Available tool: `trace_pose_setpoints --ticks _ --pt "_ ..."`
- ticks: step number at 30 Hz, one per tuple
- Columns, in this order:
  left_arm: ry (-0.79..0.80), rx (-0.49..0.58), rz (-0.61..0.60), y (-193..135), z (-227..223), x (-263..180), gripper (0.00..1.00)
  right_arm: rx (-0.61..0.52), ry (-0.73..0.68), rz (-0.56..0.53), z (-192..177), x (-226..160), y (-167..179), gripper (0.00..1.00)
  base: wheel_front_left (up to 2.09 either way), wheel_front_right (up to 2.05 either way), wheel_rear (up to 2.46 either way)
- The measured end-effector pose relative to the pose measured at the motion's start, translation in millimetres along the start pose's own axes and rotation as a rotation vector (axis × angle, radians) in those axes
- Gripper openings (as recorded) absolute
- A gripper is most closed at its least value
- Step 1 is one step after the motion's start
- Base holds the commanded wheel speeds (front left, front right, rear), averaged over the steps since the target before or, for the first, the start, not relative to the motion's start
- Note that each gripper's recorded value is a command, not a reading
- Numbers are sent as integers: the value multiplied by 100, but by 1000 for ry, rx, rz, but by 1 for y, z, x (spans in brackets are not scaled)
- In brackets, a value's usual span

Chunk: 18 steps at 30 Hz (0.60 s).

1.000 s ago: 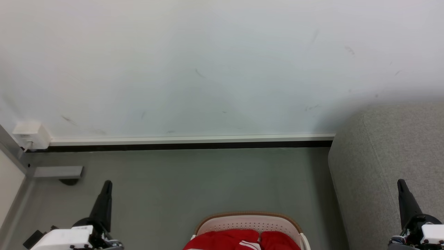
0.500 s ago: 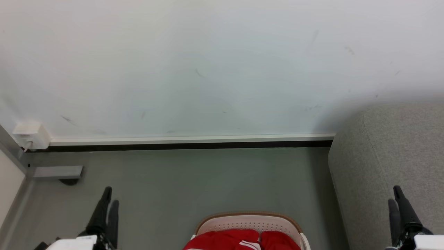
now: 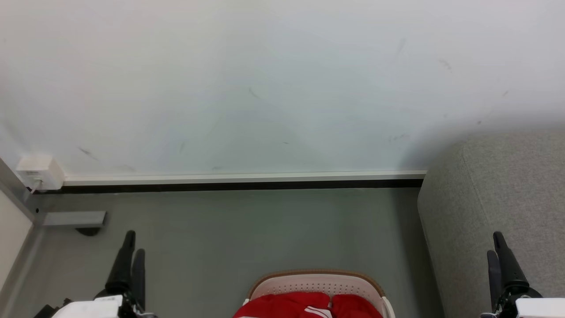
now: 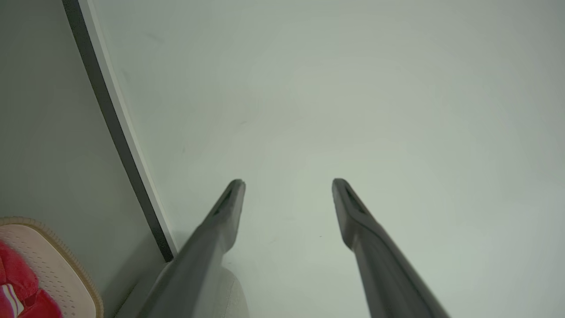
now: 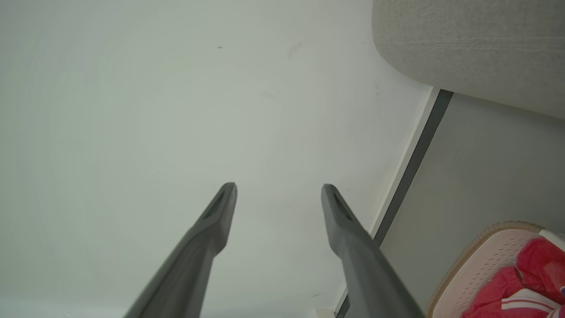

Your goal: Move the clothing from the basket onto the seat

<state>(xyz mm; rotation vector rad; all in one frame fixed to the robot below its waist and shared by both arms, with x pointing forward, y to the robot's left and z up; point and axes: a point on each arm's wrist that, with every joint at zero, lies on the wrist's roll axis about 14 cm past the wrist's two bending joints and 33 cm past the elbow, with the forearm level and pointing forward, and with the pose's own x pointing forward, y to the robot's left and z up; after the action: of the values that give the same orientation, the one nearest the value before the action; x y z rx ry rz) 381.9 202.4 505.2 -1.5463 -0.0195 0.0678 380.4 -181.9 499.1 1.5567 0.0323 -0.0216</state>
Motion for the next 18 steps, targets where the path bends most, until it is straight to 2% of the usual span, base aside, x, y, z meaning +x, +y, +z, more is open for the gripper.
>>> trace_pose_setpoints --ticks 9,18 --pt "-27 185 -28 -9 4 1 100 -118 -19 59 1 2 15 100 0 0 0" --pt "-53 381 -69 -23 7 1 100 -390 5 137 -10 1 31 100 0 0 0"
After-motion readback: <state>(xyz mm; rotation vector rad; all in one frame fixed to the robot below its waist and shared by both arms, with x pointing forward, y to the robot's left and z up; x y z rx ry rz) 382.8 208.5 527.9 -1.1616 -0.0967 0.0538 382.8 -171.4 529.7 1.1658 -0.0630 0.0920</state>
